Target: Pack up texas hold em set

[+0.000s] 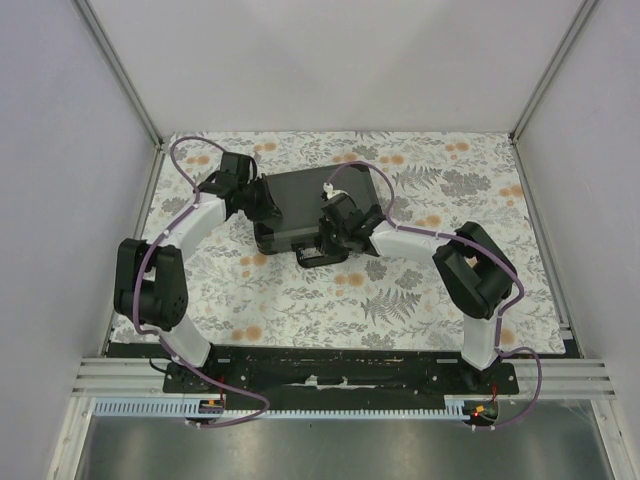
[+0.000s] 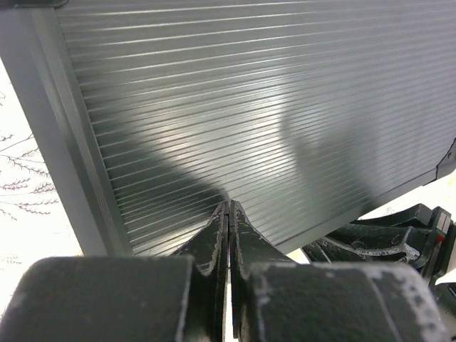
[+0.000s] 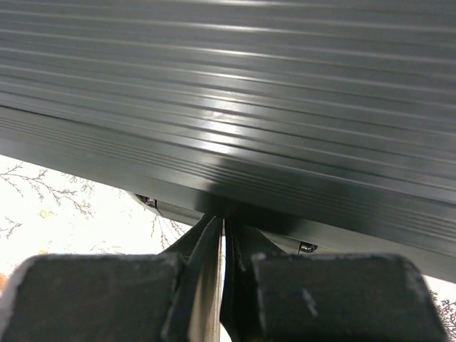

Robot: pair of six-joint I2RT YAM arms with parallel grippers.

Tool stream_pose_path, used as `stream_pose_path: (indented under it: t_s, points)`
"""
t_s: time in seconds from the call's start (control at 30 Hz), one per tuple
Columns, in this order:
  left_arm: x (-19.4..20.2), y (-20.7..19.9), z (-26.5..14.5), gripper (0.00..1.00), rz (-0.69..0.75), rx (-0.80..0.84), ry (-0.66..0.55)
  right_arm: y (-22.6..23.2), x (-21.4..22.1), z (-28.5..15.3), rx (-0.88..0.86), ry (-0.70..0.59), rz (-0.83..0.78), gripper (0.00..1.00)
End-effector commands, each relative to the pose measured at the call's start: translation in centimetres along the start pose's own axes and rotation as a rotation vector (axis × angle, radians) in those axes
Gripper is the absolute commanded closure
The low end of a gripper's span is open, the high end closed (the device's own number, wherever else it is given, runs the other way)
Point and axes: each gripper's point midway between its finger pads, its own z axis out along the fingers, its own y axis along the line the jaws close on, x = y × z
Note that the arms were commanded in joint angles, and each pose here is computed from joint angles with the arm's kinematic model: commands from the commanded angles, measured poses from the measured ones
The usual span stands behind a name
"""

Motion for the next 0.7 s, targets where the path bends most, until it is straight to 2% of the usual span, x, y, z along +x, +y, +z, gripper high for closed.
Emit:
stream_pose_path:
  t_s: [0.0, 0.67]
  points:
    - [2.9, 2.7, -0.1, 0.98, -0.063, -0.109, 0.059, 0.2, -2.0, 0.3, 0.024, -0.102, -0.010, 0.91]
    - [6.7, 5.6, 0.1, 0.98, -0.097, -0.210, 0.153, -1.2, -1.8, 1.9, 0.120, -0.261, -0.057, 0.89]
